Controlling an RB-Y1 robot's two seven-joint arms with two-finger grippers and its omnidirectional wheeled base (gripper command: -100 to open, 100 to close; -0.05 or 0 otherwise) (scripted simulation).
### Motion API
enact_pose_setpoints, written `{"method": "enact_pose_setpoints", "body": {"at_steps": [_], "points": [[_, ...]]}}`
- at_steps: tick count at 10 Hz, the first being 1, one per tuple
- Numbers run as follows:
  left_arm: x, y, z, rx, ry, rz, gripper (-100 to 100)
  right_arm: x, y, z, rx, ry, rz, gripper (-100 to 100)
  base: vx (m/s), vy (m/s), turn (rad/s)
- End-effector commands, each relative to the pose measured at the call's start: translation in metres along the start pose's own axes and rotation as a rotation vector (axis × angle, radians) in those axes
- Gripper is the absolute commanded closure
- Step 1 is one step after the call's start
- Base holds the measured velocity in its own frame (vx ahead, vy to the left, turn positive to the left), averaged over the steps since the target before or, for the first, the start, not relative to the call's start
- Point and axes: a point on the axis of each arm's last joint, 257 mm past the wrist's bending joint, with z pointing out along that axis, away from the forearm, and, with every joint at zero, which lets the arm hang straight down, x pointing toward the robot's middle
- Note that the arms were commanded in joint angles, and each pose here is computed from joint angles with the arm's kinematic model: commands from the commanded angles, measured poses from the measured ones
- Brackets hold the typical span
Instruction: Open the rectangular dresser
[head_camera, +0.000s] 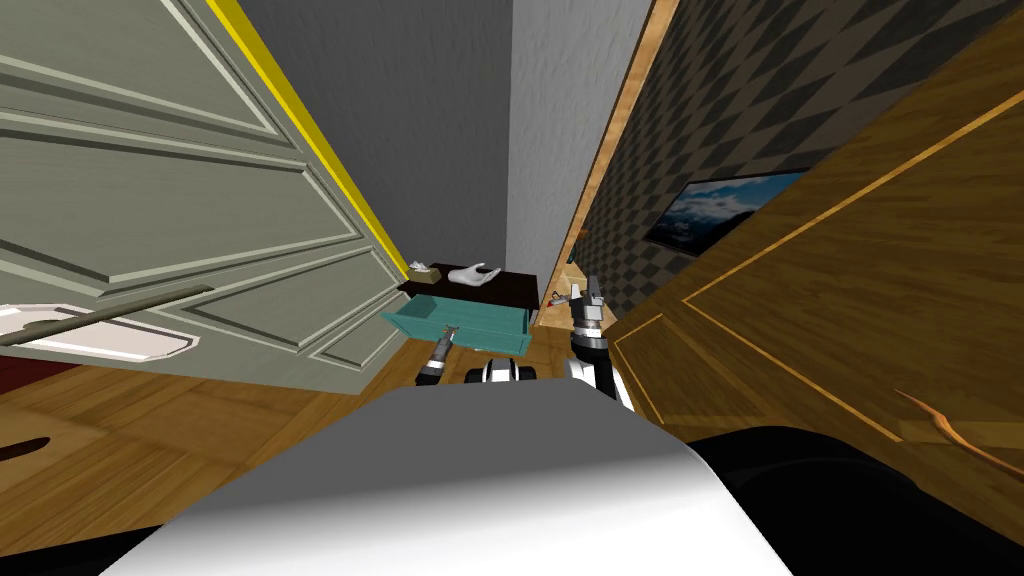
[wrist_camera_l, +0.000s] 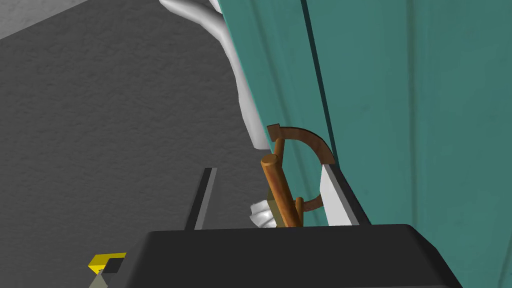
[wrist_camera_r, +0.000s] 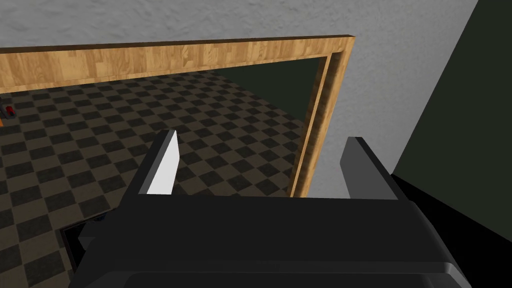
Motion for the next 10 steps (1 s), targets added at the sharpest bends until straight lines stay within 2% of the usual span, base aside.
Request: {"method": "enact_pose_setpoints", "body": {"at_steps": [1,7,8,9,10], "points": [[-0.020,-0.004,0.025,-0.004,-0.004,-0.003,-100,0.000,0.000,0.000,0.000,0.000,0.000,0,-0.105,-0.050,-0.010],[-0.061,-0.020,0.072,-0.004,-0.016,-0.008,-100,0.000,0.000,0.000,0.000,0.000,0.000,0,-0.084,-0.046,-0.016],[-0.055,-0.015,0.063,-0.015,-0.013,-0.008,-100,0.000,0.000,0.000,0.000,0.000,0.000,0,-0.031,-0.013,0.002],[-0.056,-0.014,0.062,-0.023,-0.014,-0.010,0,0.000,0.000,0.000,0.000,0.000,0.000,0,0.000,0.000,0.000],[-0.056,-0.012,0.061,-0.028,-0.014,-0.010,0,0.000,0.000,0.000,0.000,0.000,0.000,0,0.000,0.000,0.000]]}}
